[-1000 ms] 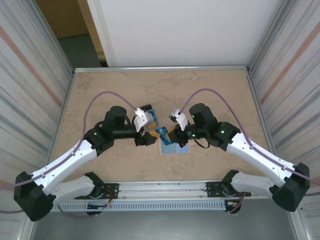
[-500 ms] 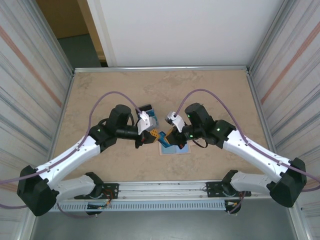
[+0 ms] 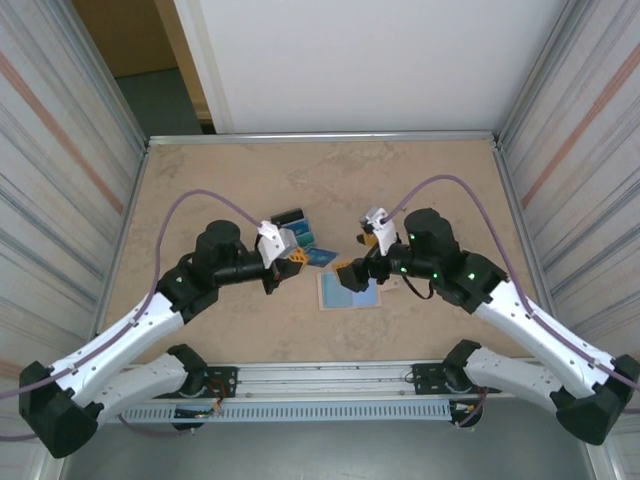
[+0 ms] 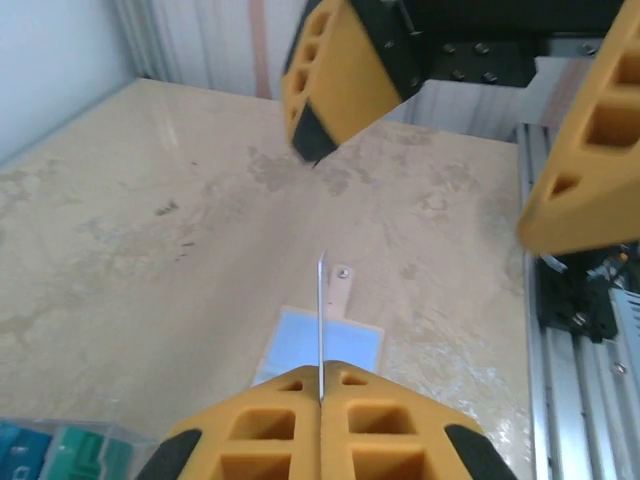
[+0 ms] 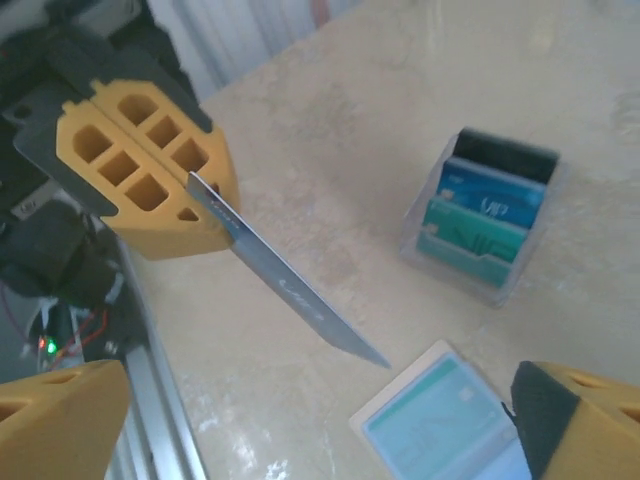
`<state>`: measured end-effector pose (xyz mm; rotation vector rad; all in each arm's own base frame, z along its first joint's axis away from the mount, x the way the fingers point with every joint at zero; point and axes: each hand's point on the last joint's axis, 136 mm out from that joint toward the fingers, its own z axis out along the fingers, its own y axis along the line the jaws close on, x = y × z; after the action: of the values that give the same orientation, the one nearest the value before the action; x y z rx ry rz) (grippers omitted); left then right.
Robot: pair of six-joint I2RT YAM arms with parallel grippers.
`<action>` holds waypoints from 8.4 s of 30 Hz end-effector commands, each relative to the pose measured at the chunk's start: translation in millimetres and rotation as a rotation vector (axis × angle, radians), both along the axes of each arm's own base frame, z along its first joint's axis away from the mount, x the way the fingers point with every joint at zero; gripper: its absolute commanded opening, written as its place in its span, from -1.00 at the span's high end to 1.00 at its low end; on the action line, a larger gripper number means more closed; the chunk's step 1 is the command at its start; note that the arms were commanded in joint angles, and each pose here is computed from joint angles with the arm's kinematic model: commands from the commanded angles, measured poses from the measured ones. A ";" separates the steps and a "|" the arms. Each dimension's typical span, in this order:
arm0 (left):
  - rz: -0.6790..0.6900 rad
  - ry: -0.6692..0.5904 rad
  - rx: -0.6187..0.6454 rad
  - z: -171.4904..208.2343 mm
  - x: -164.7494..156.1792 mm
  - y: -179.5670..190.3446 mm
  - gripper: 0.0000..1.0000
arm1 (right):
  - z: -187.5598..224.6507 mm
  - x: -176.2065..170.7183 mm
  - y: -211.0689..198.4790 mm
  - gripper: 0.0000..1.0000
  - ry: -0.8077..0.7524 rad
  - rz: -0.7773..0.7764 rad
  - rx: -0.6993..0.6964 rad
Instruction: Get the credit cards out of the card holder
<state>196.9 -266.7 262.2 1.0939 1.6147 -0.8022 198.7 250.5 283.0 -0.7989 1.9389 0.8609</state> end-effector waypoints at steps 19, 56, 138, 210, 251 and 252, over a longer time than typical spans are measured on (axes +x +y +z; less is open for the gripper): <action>0.281 0.068 -0.390 35.6 26.8 25.0 1.00 | -1.2 37.5 -20.3 -0.97 0.215 -0.209 0.399; 0.180 0.158 -0.439 63.1 1.0 26.4 -0.46 | 29.2 8.2 58.6 1.00 0.169 0.243 0.436; 0.249 0.069 0.294 -80.7 155.4 43.5 1.00 | -44.8 51.9 -65.0 -0.98 0.048 -0.463 0.077; 0.220 0.003 0.354 -86.2 168.0 51.2 0.11 | -84.6 58.2 -67.3 -0.98 0.132 -0.597 -0.110; 1.041 0.237 -0.102 -130.7 62.9 154.9 -0.97 | -207.0 4.1 30.9 -0.27 0.301 -0.484 -0.582; 1.044 0.238 -0.100 -130.7 63.0 155.2 -0.98 | -209.1 4.5 32.0 -0.27 0.302 -0.486 -0.587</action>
<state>259.6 -119.5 131.0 0.0518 1.9960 -0.3092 200.3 280.7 72.5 -0.5187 2.5576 0.1445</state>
